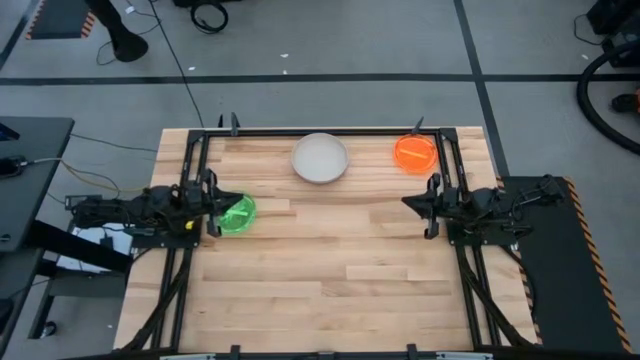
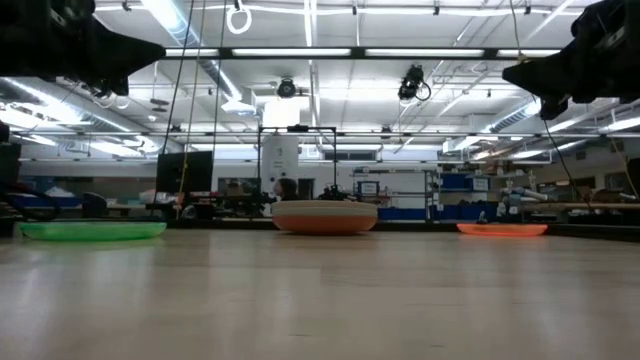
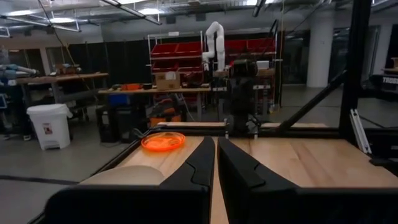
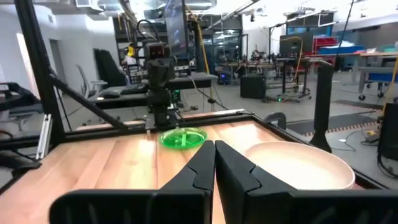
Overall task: Stack plastic plates
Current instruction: Return to Home Position
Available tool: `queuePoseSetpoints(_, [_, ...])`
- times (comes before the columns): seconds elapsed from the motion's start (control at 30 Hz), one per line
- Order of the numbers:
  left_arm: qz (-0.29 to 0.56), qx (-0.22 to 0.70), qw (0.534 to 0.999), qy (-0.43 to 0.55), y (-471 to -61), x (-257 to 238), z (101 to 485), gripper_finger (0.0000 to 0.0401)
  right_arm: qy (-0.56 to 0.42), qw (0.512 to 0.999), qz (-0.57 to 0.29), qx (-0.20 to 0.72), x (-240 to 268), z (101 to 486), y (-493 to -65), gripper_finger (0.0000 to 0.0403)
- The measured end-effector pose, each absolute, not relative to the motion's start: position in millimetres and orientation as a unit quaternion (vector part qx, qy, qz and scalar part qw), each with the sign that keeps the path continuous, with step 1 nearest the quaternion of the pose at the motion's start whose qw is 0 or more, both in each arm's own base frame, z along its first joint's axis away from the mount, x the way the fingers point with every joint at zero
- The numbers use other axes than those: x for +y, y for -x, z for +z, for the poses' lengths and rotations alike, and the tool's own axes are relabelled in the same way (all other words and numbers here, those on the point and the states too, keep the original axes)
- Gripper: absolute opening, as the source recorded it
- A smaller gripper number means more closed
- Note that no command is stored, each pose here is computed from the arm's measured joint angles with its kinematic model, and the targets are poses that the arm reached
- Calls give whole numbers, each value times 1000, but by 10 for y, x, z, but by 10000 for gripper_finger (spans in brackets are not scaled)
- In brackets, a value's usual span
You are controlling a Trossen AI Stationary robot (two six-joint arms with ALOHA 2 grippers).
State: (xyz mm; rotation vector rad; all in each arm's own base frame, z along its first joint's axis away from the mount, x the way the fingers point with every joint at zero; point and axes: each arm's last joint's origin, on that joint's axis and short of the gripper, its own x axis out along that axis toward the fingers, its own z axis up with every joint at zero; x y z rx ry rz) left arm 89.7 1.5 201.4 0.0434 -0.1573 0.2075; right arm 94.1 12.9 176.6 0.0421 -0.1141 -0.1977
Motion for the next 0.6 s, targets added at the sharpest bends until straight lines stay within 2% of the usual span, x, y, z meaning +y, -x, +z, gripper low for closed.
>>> queuePoseSetpoints(0.6, [116, -8, 993, -31, -908, 19, 1879, 27, 9, 994, -102, -32, 127, 1720, -945, 23])
